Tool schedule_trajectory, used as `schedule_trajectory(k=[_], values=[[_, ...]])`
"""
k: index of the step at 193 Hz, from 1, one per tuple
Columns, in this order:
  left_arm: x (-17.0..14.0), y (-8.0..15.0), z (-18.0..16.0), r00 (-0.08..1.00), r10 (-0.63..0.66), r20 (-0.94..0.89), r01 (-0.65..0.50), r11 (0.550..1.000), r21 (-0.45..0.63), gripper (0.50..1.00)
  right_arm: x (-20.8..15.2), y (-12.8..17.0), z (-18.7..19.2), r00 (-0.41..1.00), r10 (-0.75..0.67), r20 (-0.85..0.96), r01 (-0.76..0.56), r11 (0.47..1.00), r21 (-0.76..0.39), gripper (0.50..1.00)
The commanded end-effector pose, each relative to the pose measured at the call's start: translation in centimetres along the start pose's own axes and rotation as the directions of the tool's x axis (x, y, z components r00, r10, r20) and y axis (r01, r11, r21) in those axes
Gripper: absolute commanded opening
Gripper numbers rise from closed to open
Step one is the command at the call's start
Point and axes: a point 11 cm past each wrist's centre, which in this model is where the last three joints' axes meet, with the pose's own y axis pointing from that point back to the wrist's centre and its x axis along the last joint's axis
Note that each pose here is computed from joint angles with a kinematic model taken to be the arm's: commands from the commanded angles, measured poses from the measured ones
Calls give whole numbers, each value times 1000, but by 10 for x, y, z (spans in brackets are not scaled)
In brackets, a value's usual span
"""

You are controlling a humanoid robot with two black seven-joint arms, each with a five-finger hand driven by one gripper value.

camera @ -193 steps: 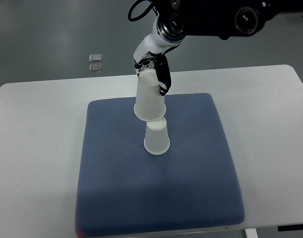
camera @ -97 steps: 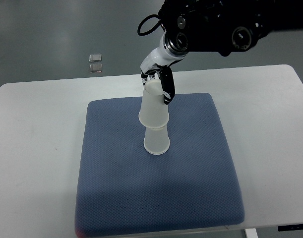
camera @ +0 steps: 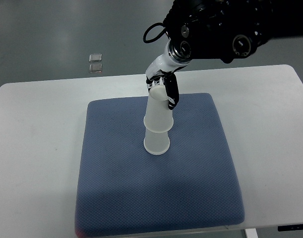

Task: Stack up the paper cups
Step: 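Lower the held cup down over the cup on the pad, then open the right hand and release the stacked cup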

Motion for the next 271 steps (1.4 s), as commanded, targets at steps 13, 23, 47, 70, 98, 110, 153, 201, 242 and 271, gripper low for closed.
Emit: schedule_trajectory(k=[13, 23, 47, 70, 98, 110, 153, 201, 242, 271], values=[[0, 0, 0, 1000, 0, 0, 0, 1000, 0, 1000, -2, -4, 1, 1000, 3, 8, -3, 1000, 3, 768], [0, 0, 0, 1000, 0, 0, 0, 1000, 0, 1000, -3, -6, 2, 1000, 5, 11, -5, 1000, 4, 770], [0, 0, 0, 1000, 0, 0, 0, 1000, 0, 1000, -6, -9, 3, 1000, 2, 17, -2, 1000, 5, 782], [0, 0, 0, 1000, 0, 0, 0, 1000, 0, 1000, -9, -13, 8, 1000, 3, 24, -3, 1000, -3, 782], [1, 0, 0, 1000, 1, -2, -1, 1000, 0, 1000, -13, -19, 11, 999, 5, 34, -5, 1000, -6, 782], [1, 0, 0, 1000, 1, 0, -1, 1000, 0, 1000, -16, -23, 13, 999, 6, 41, -6, 1000, -5, 782], [1, 0, 0, 1000, 3, -2, -3, 1000, 0, 1000, -19, -28, 12, 994, 8, 110, -9, 1000, 15, 785], [2, 0, 0, 1000, 4, -2, -4, 1000, 0, 1000, -23, -33, 14, 993, 9, 120, -11, 1000, 17, 789], [2, 0, 0, 1000, 6, -3, -6, 1000, 0, 1000, -27, -38, 15, 989, 9, 145, -12, 1000, 23, 848], [3, 0, 0, 1000, 7, -3, -7, 1000, 0, 1000, -28, -40, 16, 988, 6, 155, -11, 1000, 26, 860]])
